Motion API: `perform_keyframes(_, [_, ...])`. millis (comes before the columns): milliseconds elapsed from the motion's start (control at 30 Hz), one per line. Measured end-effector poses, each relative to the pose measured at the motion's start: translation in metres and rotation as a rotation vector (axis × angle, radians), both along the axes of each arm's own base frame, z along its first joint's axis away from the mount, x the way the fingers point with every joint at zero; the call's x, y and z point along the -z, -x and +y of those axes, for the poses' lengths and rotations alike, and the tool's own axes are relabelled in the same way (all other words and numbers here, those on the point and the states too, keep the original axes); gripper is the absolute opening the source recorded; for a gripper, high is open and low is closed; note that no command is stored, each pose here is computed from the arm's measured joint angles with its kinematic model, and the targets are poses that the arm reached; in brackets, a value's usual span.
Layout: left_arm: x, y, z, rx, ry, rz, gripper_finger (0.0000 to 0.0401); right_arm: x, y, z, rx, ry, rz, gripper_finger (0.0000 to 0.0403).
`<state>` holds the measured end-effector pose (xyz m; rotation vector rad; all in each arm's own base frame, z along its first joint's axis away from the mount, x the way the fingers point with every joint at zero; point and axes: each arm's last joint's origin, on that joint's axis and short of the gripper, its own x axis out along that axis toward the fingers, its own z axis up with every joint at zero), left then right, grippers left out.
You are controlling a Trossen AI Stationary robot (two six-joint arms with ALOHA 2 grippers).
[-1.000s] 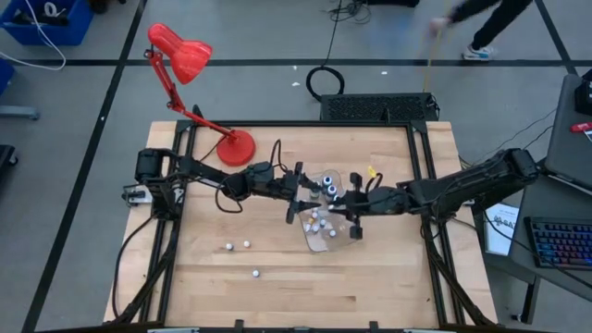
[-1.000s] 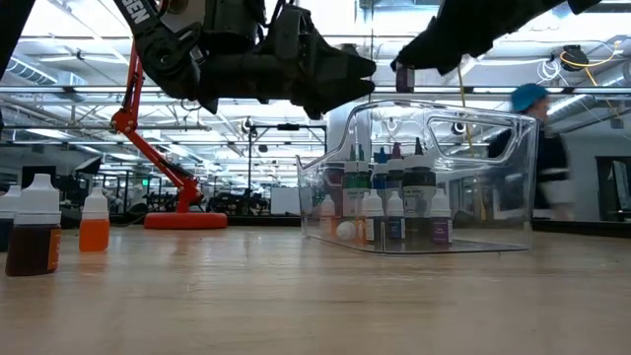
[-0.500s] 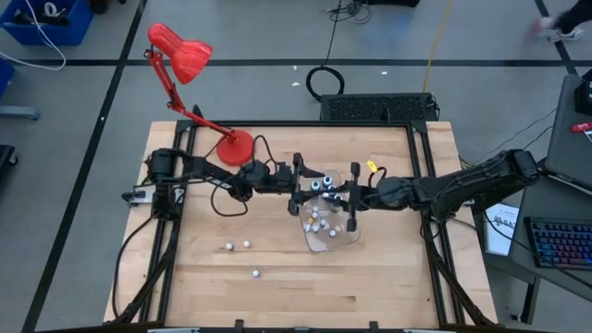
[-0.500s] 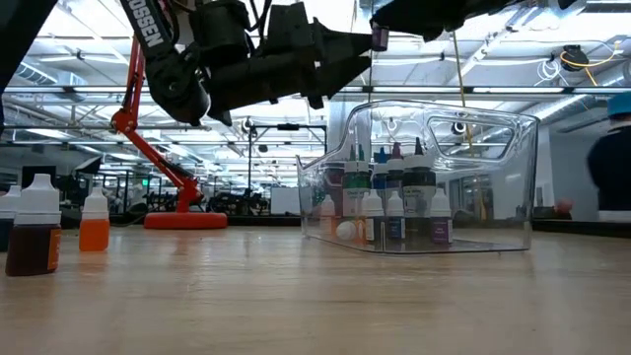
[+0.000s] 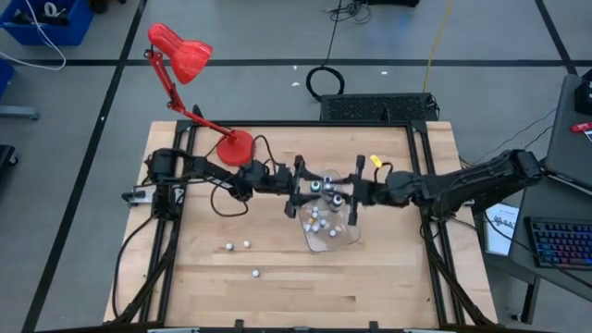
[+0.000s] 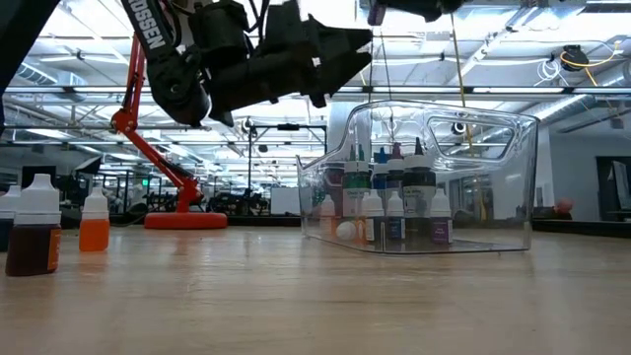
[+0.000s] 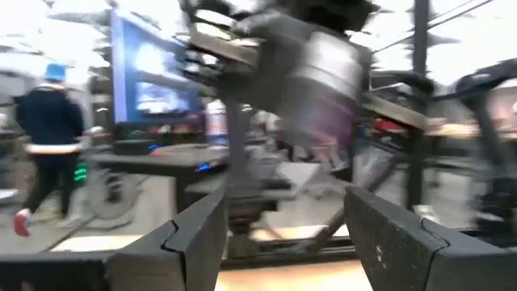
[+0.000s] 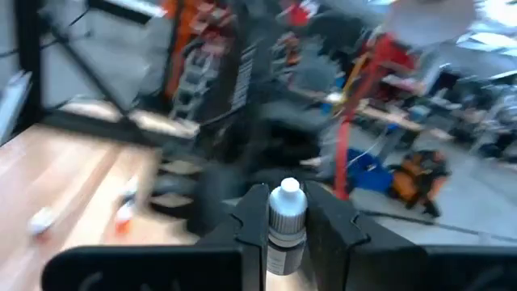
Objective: Pick & Place food coloring
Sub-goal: Put the purple food coloring bottle into the transparent container
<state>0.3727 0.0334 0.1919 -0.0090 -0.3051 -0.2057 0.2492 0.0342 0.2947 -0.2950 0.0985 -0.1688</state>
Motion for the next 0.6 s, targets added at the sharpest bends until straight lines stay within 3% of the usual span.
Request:
perform_keyframes(267, [-0.012, 0.005, -0.008, 0.019, -0.029, -0.144, 0.0246, -0.006, -0.001, -0.006, 0.007, 0.026, -0.054, 0.0045])
perform_keyframes(600, [-0.02, -0.007, 0.004, -0.061, -0.003, -0.118, 0.0246, -0.005, -0.002, -0.006, 0.008, 0.02, -0.063, 0.0045])
